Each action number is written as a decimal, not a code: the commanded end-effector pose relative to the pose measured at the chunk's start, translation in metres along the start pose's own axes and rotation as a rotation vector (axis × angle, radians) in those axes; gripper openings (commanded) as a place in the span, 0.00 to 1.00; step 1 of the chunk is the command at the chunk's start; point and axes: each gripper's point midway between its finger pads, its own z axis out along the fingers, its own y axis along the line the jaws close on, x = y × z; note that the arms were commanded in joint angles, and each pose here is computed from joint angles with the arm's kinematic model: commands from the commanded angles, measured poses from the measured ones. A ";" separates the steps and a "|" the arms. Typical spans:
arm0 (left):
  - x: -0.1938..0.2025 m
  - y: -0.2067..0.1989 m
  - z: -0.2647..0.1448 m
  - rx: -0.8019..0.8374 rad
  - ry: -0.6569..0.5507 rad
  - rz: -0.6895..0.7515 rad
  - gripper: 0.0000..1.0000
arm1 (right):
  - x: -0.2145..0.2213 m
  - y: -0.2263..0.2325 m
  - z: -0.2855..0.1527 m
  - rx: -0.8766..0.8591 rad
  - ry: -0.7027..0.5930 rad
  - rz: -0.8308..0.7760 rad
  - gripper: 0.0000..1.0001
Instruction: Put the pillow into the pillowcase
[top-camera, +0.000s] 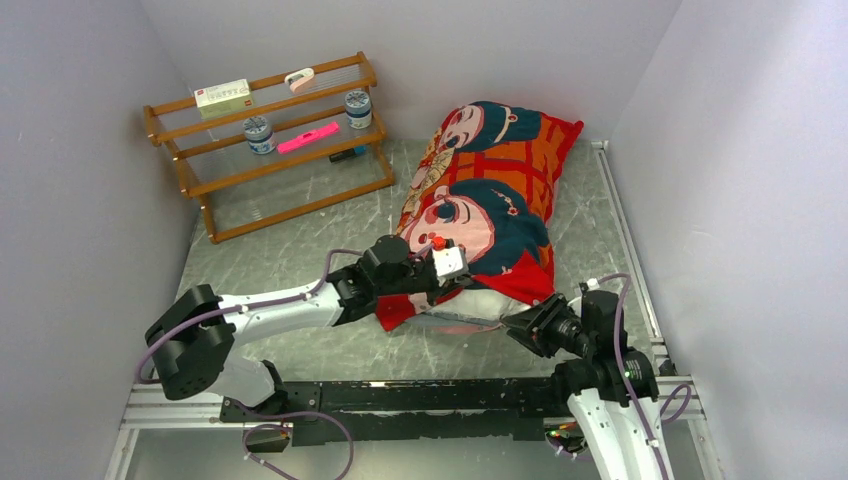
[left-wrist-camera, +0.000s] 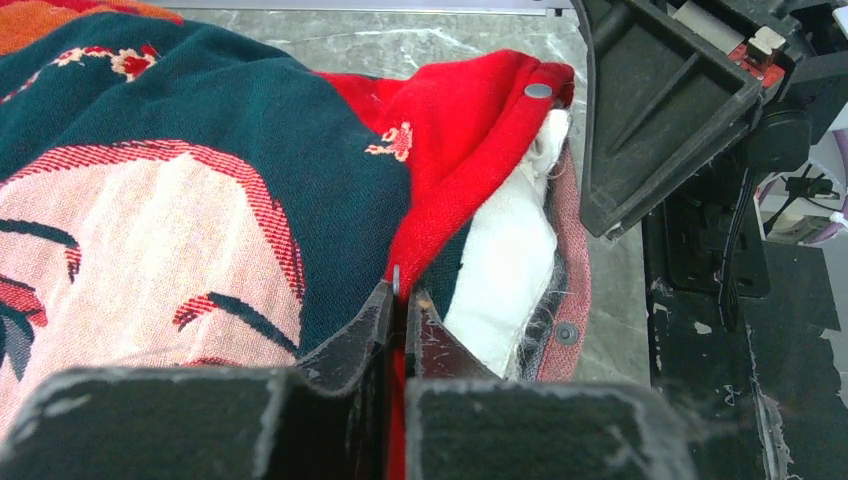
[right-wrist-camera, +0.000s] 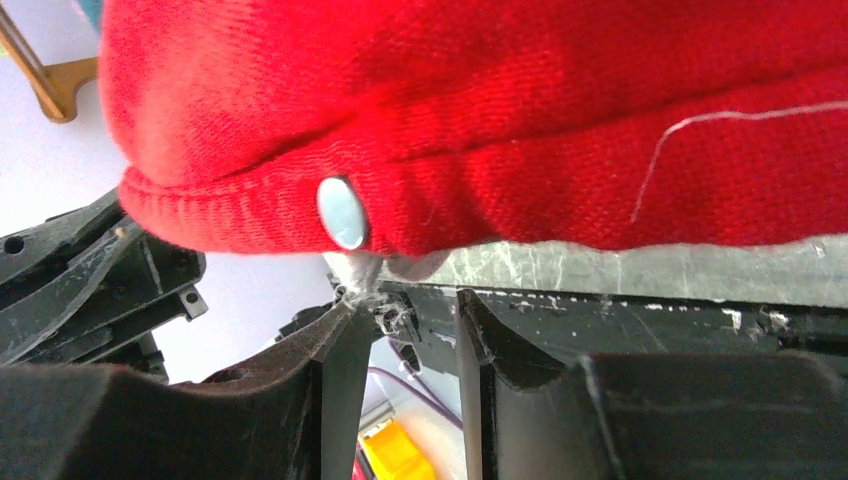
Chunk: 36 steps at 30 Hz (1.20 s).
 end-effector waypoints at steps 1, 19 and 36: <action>-0.023 0.007 0.007 0.001 -0.058 -0.013 0.05 | 0.008 -0.009 0.000 0.054 0.060 0.039 0.40; -0.023 0.010 0.008 -0.011 -0.083 -0.036 0.05 | -0.003 -0.004 0.020 0.054 0.093 0.050 0.37; -0.022 0.013 0.021 0.002 -0.105 -0.079 0.05 | 0.010 -0.005 0.051 0.171 0.110 0.007 0.30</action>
